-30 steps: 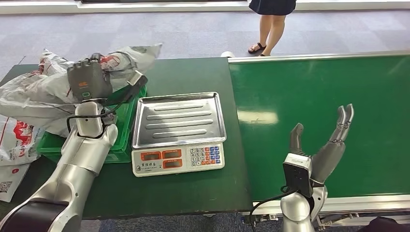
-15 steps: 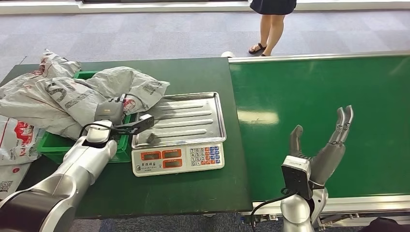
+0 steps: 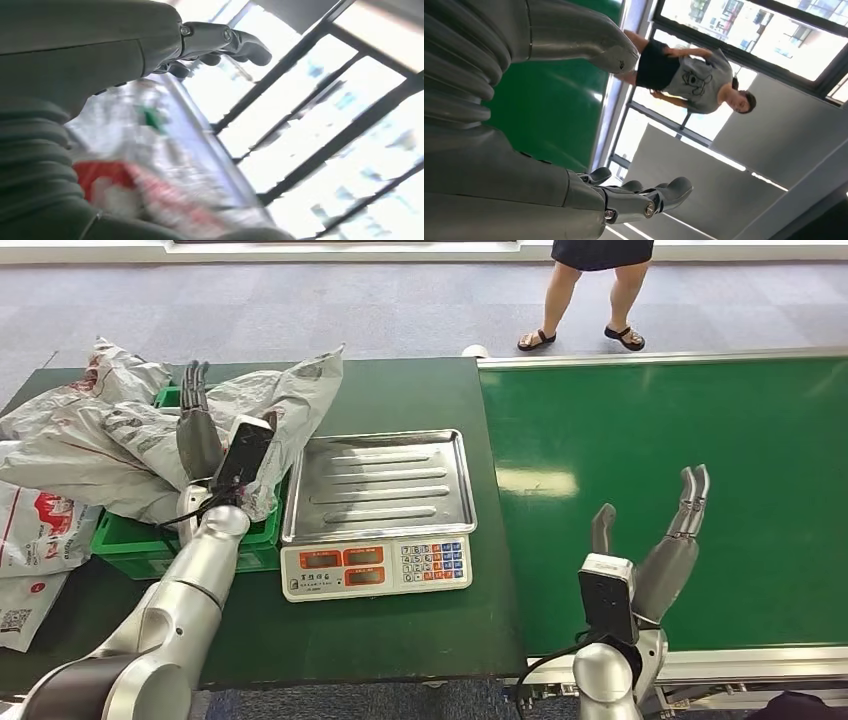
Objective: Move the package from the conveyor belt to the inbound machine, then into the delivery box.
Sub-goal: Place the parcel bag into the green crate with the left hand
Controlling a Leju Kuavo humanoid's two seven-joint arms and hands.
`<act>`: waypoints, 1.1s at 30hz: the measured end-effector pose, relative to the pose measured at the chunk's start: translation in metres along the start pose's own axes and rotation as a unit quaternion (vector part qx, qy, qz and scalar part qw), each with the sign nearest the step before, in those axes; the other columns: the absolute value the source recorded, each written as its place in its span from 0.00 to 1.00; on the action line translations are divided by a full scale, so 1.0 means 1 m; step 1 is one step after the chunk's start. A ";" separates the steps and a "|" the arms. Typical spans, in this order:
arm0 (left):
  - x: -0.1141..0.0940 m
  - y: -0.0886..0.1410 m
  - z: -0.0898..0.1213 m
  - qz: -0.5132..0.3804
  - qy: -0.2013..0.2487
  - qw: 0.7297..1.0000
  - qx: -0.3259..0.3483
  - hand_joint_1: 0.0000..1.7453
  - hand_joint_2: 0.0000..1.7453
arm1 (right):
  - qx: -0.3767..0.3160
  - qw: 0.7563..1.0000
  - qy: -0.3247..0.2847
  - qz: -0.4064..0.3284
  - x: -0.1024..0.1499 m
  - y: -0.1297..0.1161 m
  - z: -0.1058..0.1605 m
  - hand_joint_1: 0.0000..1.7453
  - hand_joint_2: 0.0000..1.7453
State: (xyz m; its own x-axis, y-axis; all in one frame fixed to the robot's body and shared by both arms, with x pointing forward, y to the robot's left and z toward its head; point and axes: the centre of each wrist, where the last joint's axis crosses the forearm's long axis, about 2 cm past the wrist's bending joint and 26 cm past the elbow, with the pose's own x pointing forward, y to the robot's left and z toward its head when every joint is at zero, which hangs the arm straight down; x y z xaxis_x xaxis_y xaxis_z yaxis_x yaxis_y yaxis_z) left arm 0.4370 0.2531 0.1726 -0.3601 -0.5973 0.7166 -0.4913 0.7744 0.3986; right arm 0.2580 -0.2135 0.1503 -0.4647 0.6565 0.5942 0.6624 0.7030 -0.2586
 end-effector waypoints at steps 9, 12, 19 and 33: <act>0.071 0.005 0.006 0.337 -0.070 0.935 0.086 0.00 1.00 | 0.030 0.973 0.136 -0.183 0.003 0.035 0.017 0.00 1.00; 0.088 0.008 0.015 0.364 -0.101 0.922 0.079 0.00 1.00 | 0.045 0.971 0.137 -0.191 0.002 0.041 0.015 0.00 1.00; 0.112 0.020 0.032 0.424 -0.153 0.891 0.056 0.00 1.00 | 0.147 0.944 0.177 -0.234 -0.009 0.057 0.004 0.00 1.00; 0.146 0.021 0.106 0.530 -0.197 0.822 -0.062 0.00 1.00 | 0.272 0.927 0.176 -0.189 -0.055 0.103 -0.110 0.00 1.00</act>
State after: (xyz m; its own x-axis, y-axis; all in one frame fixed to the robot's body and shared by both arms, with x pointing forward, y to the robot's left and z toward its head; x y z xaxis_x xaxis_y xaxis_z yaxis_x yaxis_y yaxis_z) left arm 0.2897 0.1600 0.2253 -0.7756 0.4248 0.4670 0.3402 0.9044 -0.2577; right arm 0.4164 -0.2075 0.1745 -0.3188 0.2730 0.9077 0.0529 0.9612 -0.2706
